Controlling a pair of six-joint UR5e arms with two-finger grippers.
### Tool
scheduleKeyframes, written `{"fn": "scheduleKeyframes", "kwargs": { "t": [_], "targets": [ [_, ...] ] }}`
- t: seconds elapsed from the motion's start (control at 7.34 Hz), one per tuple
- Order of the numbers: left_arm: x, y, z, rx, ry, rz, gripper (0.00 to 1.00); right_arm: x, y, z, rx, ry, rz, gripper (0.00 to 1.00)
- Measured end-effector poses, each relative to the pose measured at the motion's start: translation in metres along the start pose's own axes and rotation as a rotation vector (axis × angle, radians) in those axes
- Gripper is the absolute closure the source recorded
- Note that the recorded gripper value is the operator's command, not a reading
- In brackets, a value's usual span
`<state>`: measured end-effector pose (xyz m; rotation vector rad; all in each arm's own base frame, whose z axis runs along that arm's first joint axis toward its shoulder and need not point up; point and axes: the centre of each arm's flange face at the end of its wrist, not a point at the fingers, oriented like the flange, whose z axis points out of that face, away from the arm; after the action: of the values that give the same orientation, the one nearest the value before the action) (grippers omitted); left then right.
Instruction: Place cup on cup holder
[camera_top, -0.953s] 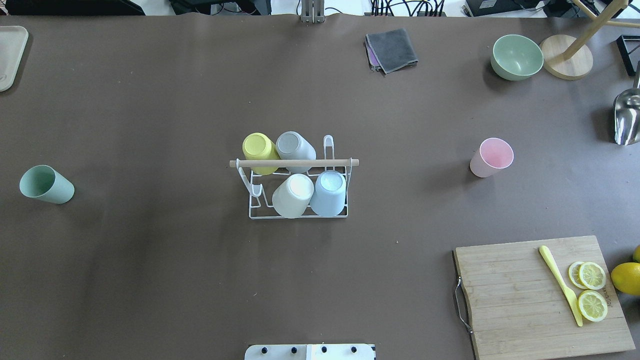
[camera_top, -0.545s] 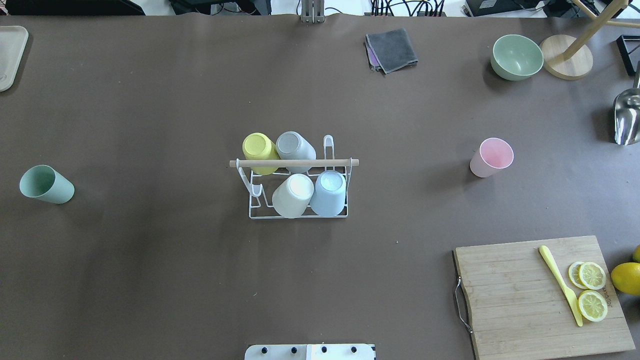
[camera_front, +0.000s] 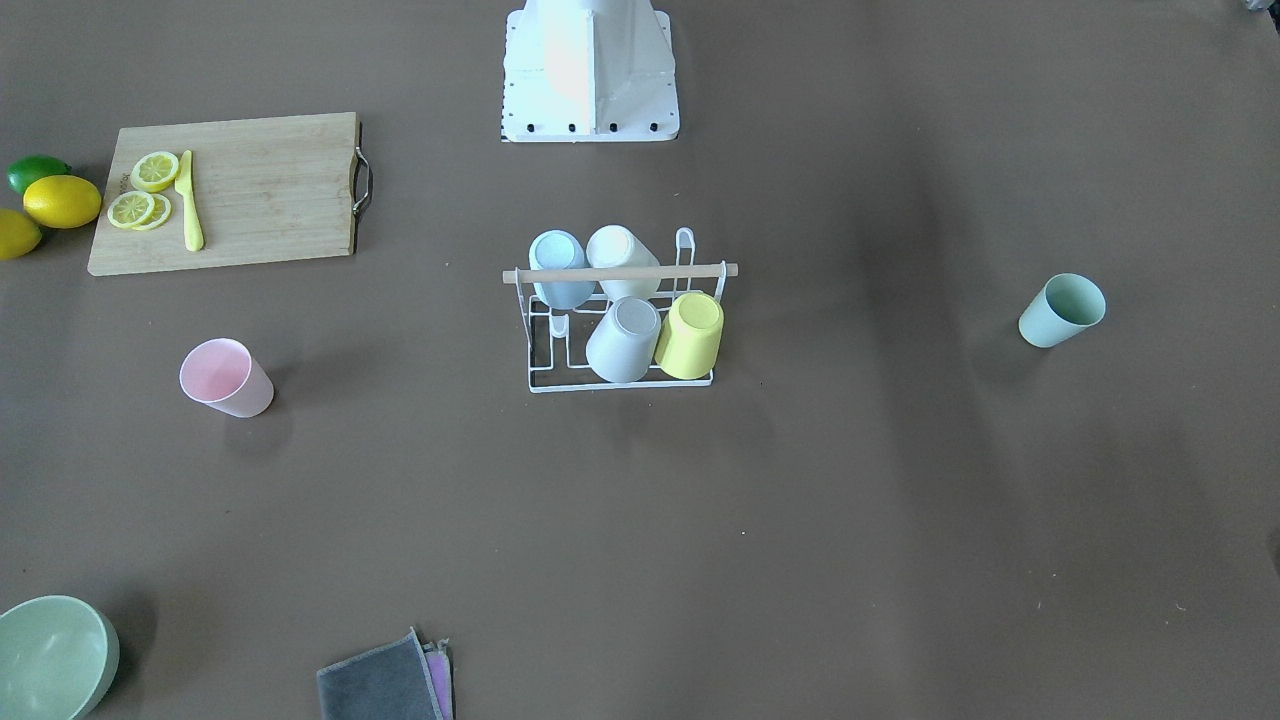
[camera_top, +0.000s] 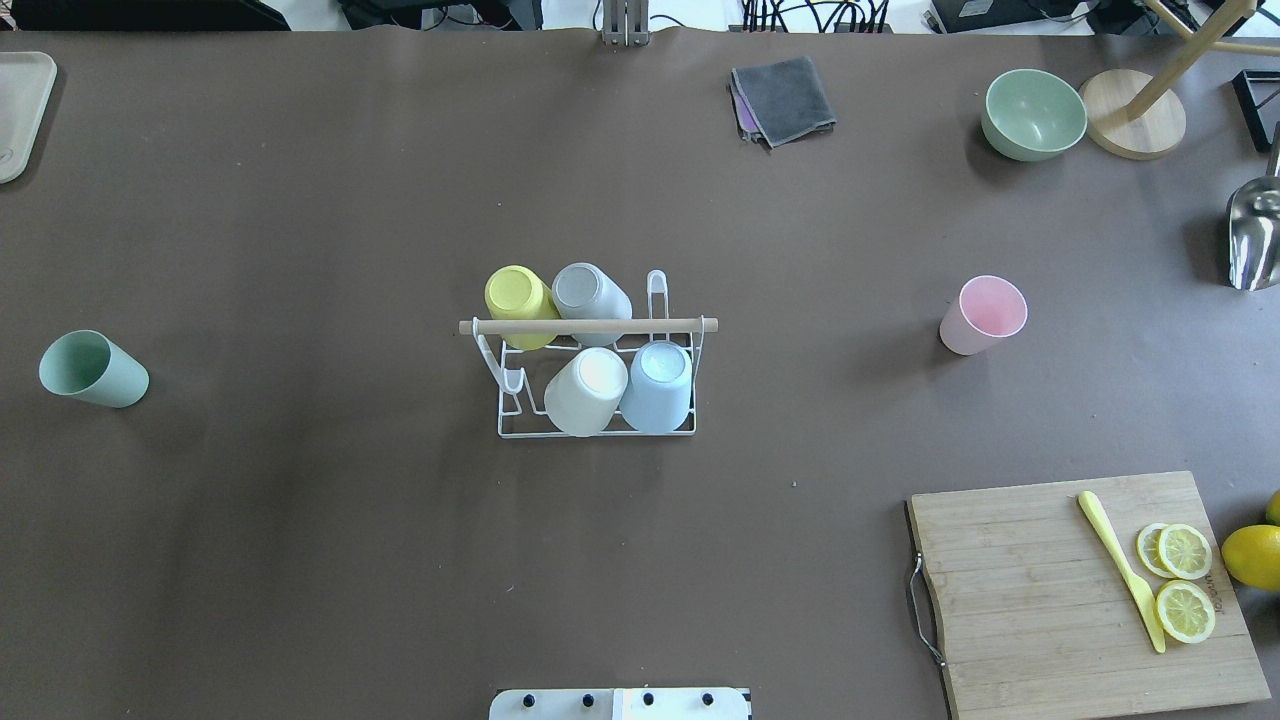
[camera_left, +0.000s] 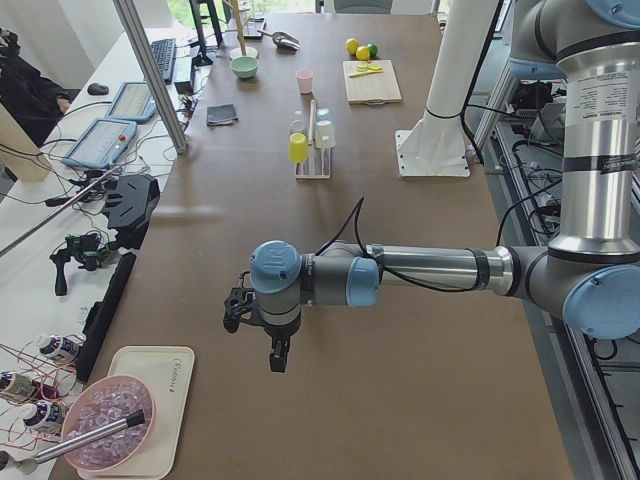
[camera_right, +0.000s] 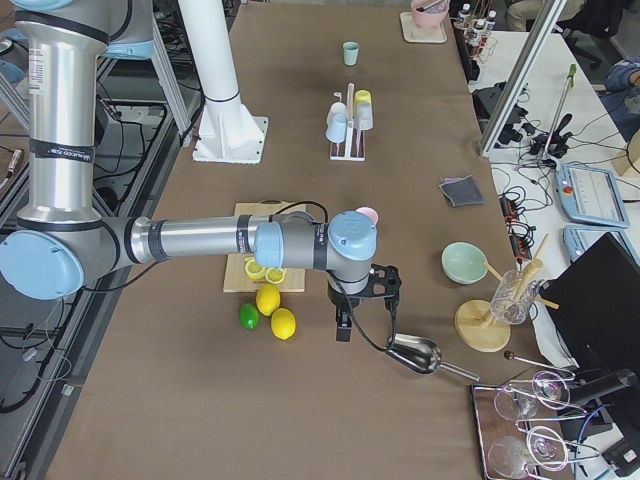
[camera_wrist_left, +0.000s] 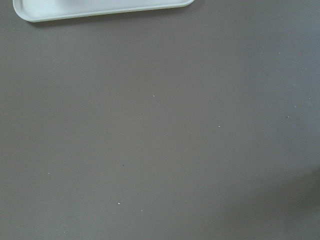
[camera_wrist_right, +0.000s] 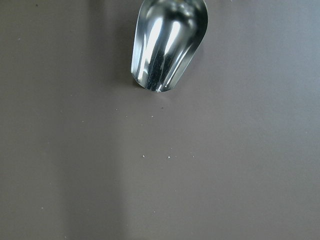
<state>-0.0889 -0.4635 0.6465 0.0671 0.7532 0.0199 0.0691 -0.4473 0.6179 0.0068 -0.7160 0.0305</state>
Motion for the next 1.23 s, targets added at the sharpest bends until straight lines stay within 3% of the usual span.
{"fn": "scheduleKeyframes", "kwargs": {
  "t": [0.54, 0.82, 1.23],
  "targets": [
    [-0.001, 0.000, 0.000, 0.000, 0.000, 0.004, 0.02, 0.001, -0.005, 0.000, 0.002, 0.032, 0.006, 0.00],
    [0.000, -0.001, -0.001, 0.003, 0.000, 0.006, 0.02, -0.010, -0.018, -0.005, 0.012, 0.012, -0.009, 0.00],
    [0.009, -0.021, -0.009, 0.013, -0.001, 0.016, 0.02, -0.062, -0.044, -0.023, 0.043, -0.043, -0.113, 0.00]
  ]
}}
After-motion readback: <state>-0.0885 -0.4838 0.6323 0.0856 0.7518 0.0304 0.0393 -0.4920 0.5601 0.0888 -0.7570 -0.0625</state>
